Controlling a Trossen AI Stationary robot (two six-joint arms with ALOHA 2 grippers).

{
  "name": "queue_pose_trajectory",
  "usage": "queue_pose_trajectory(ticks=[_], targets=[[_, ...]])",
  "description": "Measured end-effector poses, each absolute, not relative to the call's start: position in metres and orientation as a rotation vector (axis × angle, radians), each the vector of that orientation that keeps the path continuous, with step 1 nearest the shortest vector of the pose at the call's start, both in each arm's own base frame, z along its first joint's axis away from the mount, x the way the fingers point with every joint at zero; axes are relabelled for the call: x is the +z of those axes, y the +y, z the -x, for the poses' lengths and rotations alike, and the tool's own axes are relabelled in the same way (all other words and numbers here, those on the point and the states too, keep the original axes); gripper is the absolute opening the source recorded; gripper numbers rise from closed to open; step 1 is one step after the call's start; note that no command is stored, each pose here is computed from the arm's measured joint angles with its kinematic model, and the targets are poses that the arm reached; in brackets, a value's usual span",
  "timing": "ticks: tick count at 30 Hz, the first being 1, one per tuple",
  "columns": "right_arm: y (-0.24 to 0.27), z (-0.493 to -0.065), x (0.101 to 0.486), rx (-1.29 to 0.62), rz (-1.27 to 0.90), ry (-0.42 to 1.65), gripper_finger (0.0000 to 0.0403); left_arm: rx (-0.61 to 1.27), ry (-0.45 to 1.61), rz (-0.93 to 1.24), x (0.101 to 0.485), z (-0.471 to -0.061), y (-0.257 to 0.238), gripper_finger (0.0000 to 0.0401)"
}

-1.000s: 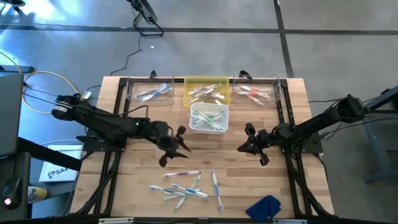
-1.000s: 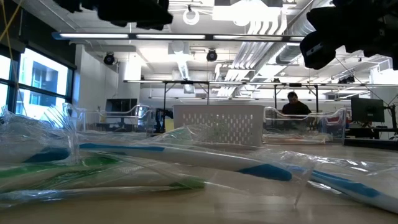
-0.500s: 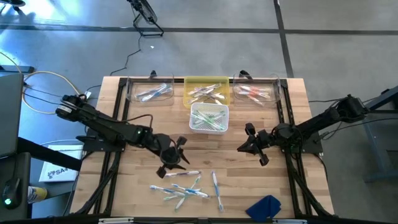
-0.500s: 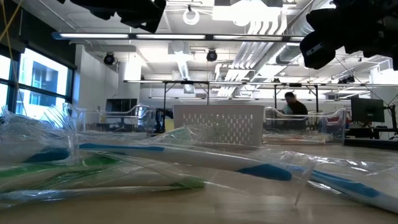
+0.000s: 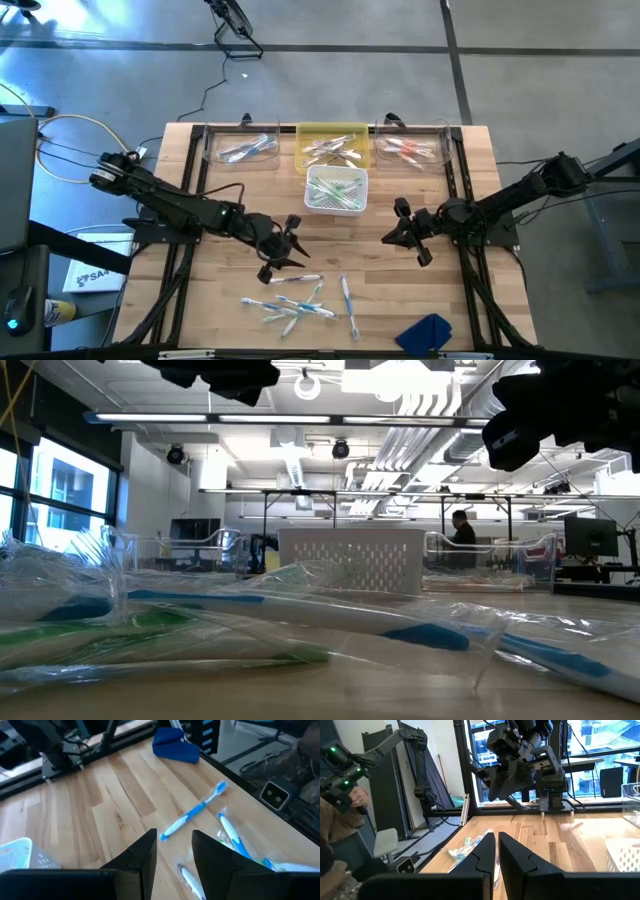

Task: Pick & Place Toothbrushes
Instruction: Put the blue toothbrush into the left transparent bin

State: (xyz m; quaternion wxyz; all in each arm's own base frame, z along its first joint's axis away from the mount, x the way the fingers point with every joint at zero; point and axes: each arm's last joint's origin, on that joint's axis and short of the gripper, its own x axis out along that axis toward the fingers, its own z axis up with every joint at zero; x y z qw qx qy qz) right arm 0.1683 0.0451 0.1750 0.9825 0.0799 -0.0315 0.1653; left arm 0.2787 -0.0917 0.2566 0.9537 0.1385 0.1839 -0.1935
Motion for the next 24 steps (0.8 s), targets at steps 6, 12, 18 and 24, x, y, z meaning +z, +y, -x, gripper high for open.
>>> queue_pose_trajectory(ticks=[6, 12, 18, 24], targets=[[0.0451, -0.1683, 0.175, 0.332, -0.16, -0.063, 0.0015, -0.341, 0.296, -0.299, 0.2638, -0.2816, -0.0912, 0.012], [0.0443, -0.1685, 0.1755, 0.304, -0.171, -0.069, 0.0015, -0.329, 0.286, -0.364, 0.264, -0.2818, -0.0907, 0.012], [0.0436, -0.1687, 0.1756, 0.28, -0.167, -0.073, 0.0015, -0.326, 0.292, -0.338, 0.2637, -0.2811, -0.0925, 0.012], [0.0436, -0.1687, 0.1755, 0.28, -0.166, -0.072, 0.0015, -0.321, 0.293, -0.345, 0.2635, -0.2794, -0.0975, 0.012]])
